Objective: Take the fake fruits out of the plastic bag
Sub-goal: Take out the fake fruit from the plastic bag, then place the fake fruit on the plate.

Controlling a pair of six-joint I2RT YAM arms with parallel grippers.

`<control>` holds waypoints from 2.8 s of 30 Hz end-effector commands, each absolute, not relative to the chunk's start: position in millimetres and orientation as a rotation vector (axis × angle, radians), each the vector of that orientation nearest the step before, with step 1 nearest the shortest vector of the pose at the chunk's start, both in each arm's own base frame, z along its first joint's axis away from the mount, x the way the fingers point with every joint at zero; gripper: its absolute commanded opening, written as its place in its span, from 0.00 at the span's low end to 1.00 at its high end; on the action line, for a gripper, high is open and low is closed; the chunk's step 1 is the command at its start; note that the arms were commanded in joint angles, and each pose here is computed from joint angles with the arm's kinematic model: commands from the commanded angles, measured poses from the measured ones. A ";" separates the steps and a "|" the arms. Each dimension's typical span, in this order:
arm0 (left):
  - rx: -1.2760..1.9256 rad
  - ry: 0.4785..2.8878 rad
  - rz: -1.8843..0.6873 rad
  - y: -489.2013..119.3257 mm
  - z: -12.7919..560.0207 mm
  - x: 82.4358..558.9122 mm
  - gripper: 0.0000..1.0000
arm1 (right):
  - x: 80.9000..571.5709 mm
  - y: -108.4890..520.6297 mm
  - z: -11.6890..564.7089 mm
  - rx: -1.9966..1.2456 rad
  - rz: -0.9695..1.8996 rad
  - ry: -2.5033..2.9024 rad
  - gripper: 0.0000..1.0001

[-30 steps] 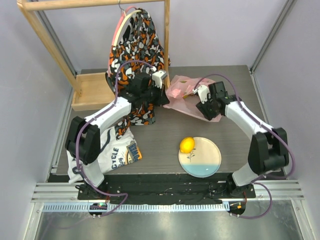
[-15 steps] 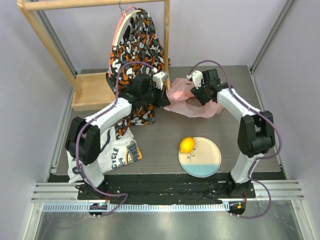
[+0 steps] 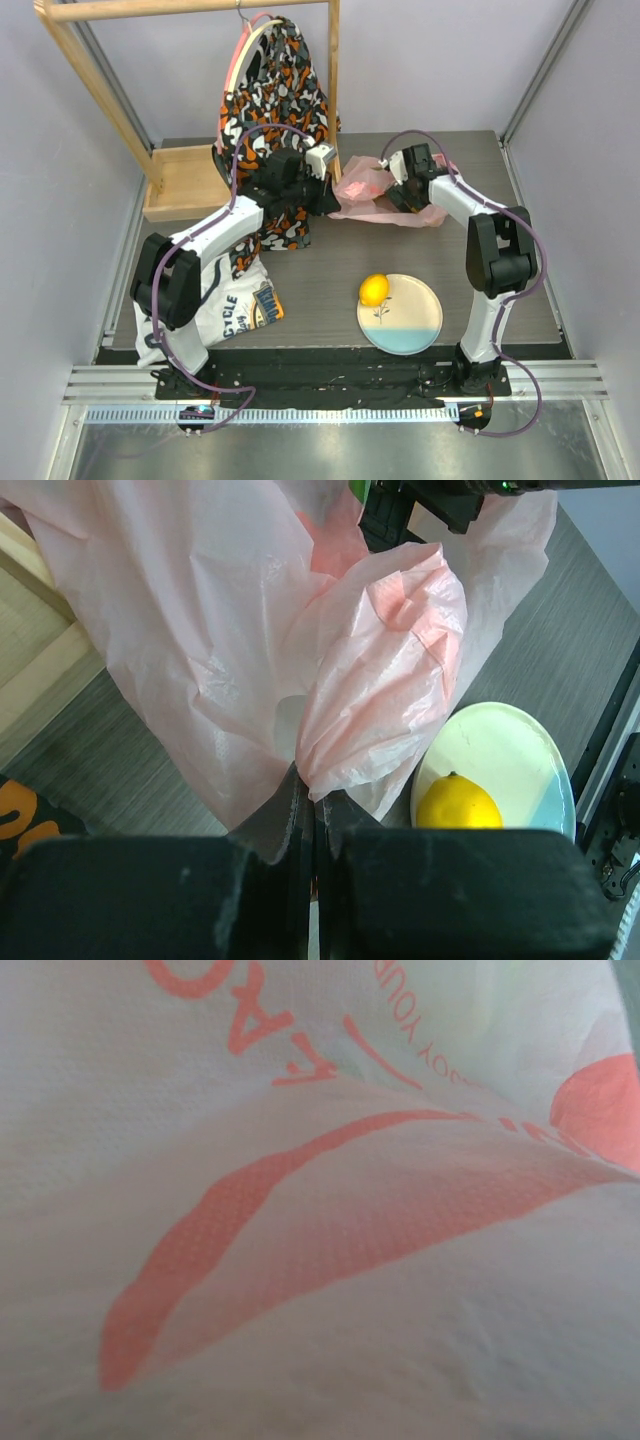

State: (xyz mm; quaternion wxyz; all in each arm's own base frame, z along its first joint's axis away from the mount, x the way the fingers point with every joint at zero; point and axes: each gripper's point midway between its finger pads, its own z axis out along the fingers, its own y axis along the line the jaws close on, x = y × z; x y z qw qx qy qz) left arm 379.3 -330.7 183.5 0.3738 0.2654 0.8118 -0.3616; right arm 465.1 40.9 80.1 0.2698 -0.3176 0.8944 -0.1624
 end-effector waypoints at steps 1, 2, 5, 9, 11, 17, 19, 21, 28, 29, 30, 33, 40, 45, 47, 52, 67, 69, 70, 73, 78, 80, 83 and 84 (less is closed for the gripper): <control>0.702 1.999 -0.940 -335.2 204.1 379.4 0.04 | 453.2 25.9 76.8 -0.881 -0.529 2.455 0.95; 0.702 1.999 -0.941 -335.5 204.1 379.5 0.04 | 447.9 22.1 71.3 -0.898 -0.550 2.484 0.95; 0.701 2.001 -0.938 -335.6 203.9 380.5 0.04 | 439.9 13.1 63.4 -0.927 -0.609 2.530 0.97; 0.700 1.997 -0.936 -336.1 204.9 382.9 0.04 | 438.3 12.7 62.3 -0.949 -0.587 2.556 0.79; 0.701 1.994 -0.931 -336.3 205.6 384.3 0.04 | 447.4 26.7 77.8 -0.932 -0.491 2.506 0.63; 0.703 1.990 -0.919 -336.1 208.4 386.8 0.04 | 470.2 89.0 163.0 -0.887 -0.100 2.238 0.49; 0.703 1.987 -0.917 -337.5 208.6 388.5 0.04 | 460.0 115.9 202.4 -0.912 0.068 2.095 0.49; 0.700 1.985 -0.915 -338.1 210.2 391.4 0.04 | 450.2 130.7 217.6 -0.905 0.166 2.011 0.49; 0.690 1.974 -0.894 -339.5 215.0 399.8 0.05 | 410.6 150.5 260.4 -0.875 0.342 1.884 0.51; 0.693 1.968 -0.894 -340.2 217.1 399.7 0.05 | 403.1 153.0 272.6 -0.869 0.364 1.853 0.53; 0.691 1.969 -0.888 -339.8 216.2 400.5 0.05 | 398.9 156.3 281.4 -0.863 0.390 1.832 0.54; 0.690 1.966 -0.883 -340.4 217.0 403.0 0.05 | 380.9 170.0 312.6 -0.827 0.517 1.774 0.59; 0.682 1.957 -0.877 -341.1 221.5 407.4 0.05 | 301.3 164.1 275.2 -1.081 0.640 1.936 0.58; 0.689 1.961 -0.864 -340.4 218.0 407.7 0.05 | 245.9 140.6 214.9 -1.395 0.630 2.011 0.57; 0.688 1.961 -0.863 -339.6 218.4 407.9 0.05 | 234.0 128.9 188.5 -1.450 0.602 2.072 0.57; 0.706 1.961 -0.857 -338.1 218.3 404.2 0.06 | 223.0 115.7 147.4 -1.586 0.577 2.100 0.57; 0.734 2.006 -0.846 -335.2 197.3 396.0 0.07 | 229.4 107.0 67.0 -1.690 0.541 2.195 0.72; 0.733 2.010 -0.847 -335.2 196.3 395.8 0.06 | 235.8 107.4 74.4 -1.678 0.518 2.189 0.99; 0.731 2.011 -0.848 -334.8 196.4 396.1 0.07 | 237.2 107.1 79.4 -1.677 0.506 2.188 1.00; 0.736 2.005 -0.875 -338.5 199.7 394.1 0.07 | 246.1 101.5 111.3 -1.659 0.417 2.174 1.00; 0.735 1.966 -0.944 -347.4 216.2 392.3 0.00 | 260.1 105.8 188.6 -1.584 0.368 2.095 1.00; 0.728 1.953 -0.979 -351.4 225.2 391.2 0.00 | 260.9 110.0 215.6 -1.553 0.391 2.085 1.00; 0.717 1.936 -1.019 -355.8 234.2 388.1 0.00 | 265.9 103.7 225.8 -1.517 0.378 2.131 1.00; 0.715 1.924 -1.022 -357.3 237.8 387.6 0.00 | 271.2 98.1 228.2 -1.470 0.356 2.146 1.00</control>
